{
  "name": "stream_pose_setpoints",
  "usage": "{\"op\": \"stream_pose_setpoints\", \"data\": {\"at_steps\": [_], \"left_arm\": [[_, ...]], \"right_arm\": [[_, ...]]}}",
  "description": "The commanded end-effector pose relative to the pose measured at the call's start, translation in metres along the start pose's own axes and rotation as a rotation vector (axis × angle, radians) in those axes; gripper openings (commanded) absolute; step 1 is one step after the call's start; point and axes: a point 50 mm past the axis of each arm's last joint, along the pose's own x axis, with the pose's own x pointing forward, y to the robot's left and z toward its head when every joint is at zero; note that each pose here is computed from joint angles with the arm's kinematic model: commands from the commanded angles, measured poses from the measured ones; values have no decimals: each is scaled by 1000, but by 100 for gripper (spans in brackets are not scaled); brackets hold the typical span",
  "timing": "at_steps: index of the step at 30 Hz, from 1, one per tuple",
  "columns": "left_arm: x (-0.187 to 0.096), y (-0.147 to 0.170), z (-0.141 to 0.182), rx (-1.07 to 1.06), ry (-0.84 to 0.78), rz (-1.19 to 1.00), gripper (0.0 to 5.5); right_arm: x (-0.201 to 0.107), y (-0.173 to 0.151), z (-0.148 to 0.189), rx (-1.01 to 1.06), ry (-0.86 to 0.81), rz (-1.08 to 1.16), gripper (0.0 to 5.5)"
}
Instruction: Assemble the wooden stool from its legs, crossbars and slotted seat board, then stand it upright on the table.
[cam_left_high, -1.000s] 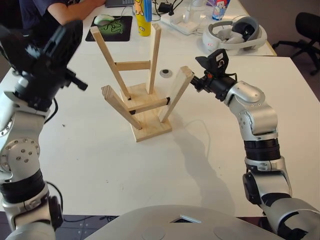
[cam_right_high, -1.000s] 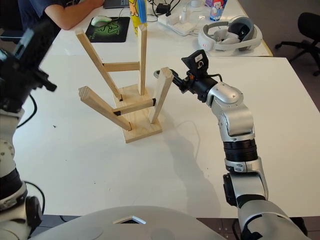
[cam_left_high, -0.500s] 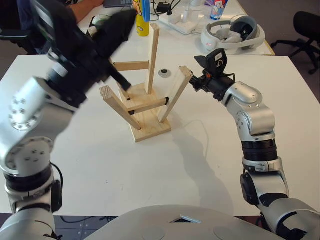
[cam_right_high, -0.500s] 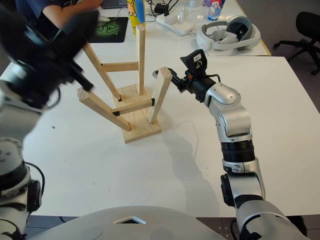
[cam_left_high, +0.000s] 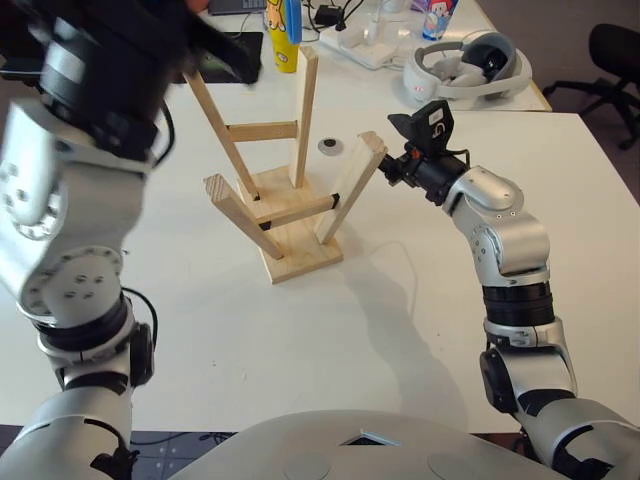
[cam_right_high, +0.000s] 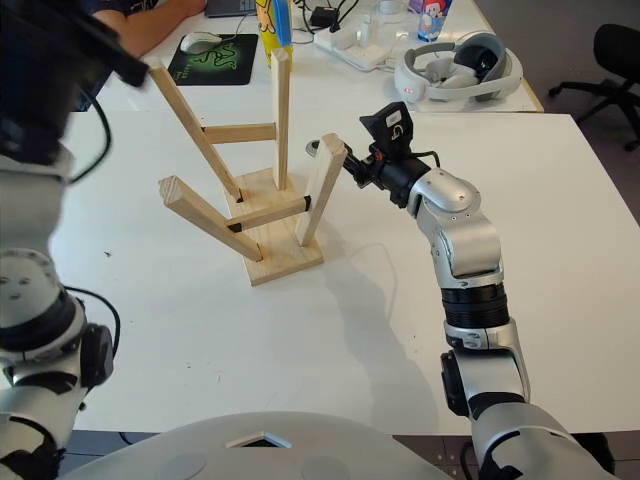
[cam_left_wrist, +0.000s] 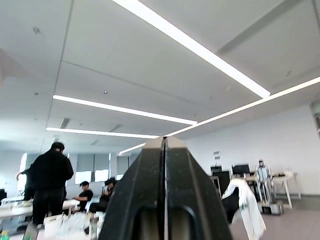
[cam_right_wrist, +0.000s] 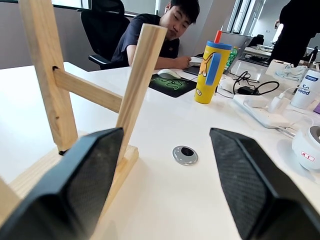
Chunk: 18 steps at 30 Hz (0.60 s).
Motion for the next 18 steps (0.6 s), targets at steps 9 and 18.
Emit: {"op": "stream_pose_setpoints", "data": {"at_steps": [9, 18], "left_arm": [[-32, 77, -5, 183, 117, 442, 2], [-44, 79, -2, 208, 114, 445, 2]], "right_arm": [[-53, 63, 42, -8, -116, 869, 320], [12, -8, 48, -11, -110, 115, 320]]}}
